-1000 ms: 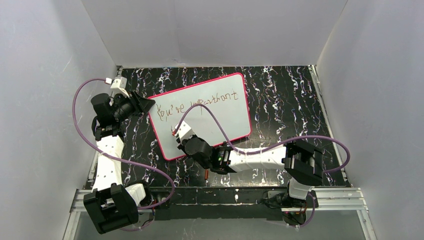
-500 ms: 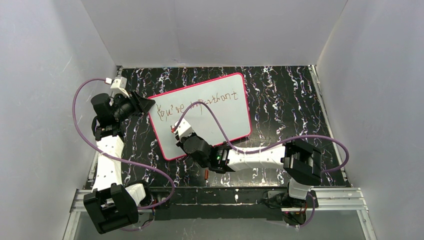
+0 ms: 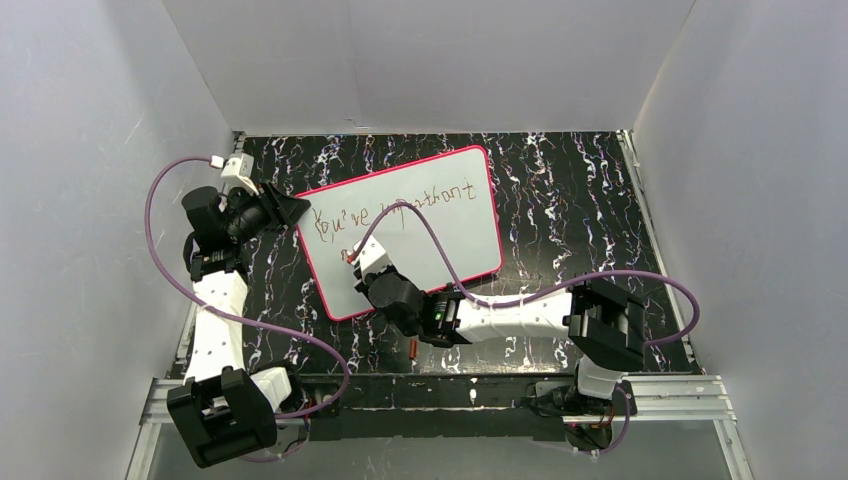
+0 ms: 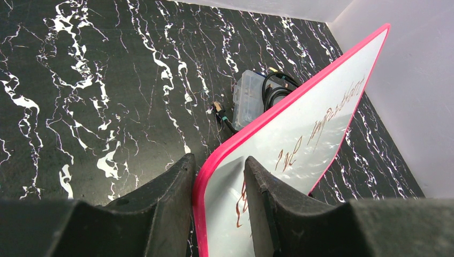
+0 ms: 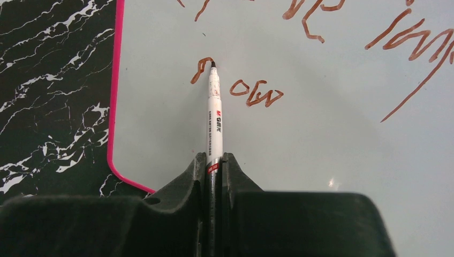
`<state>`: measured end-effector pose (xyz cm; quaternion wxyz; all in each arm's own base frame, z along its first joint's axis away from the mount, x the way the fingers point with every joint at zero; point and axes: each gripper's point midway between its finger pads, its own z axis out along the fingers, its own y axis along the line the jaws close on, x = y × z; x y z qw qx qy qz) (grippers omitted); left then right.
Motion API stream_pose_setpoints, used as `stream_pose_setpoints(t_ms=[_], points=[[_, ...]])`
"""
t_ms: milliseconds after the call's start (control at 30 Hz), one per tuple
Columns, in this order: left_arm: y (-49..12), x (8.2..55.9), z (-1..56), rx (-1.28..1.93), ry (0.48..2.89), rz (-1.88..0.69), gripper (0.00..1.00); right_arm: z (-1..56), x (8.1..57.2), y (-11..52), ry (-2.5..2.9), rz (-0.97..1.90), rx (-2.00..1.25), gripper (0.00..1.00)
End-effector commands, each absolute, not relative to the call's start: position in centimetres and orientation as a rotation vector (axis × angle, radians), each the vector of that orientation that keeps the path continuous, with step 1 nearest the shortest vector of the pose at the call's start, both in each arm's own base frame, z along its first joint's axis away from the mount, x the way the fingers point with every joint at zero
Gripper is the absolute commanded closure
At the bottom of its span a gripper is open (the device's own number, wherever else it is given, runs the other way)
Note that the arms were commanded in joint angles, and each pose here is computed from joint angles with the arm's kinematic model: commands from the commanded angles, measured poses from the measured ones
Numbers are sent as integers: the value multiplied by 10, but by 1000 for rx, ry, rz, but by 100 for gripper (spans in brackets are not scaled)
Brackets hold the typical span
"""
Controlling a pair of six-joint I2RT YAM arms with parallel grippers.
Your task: Write a sentence on the whiteboard
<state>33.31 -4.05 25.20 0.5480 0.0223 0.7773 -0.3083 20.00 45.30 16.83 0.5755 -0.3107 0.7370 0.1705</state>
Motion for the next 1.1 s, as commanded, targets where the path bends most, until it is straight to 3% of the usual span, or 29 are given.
stream_pose_setpoints(t_ms=[0,800,1067], points=[[-48,327,262,100,1810,-750,63,169,214,432,1751,340,-650,99],[-48,326,262,99,1810,-749,63,149,194,435,1789,399,-760,99],[-48,326,262,100,1810,-749,63,193,179,434,1700,541,-748,99]])
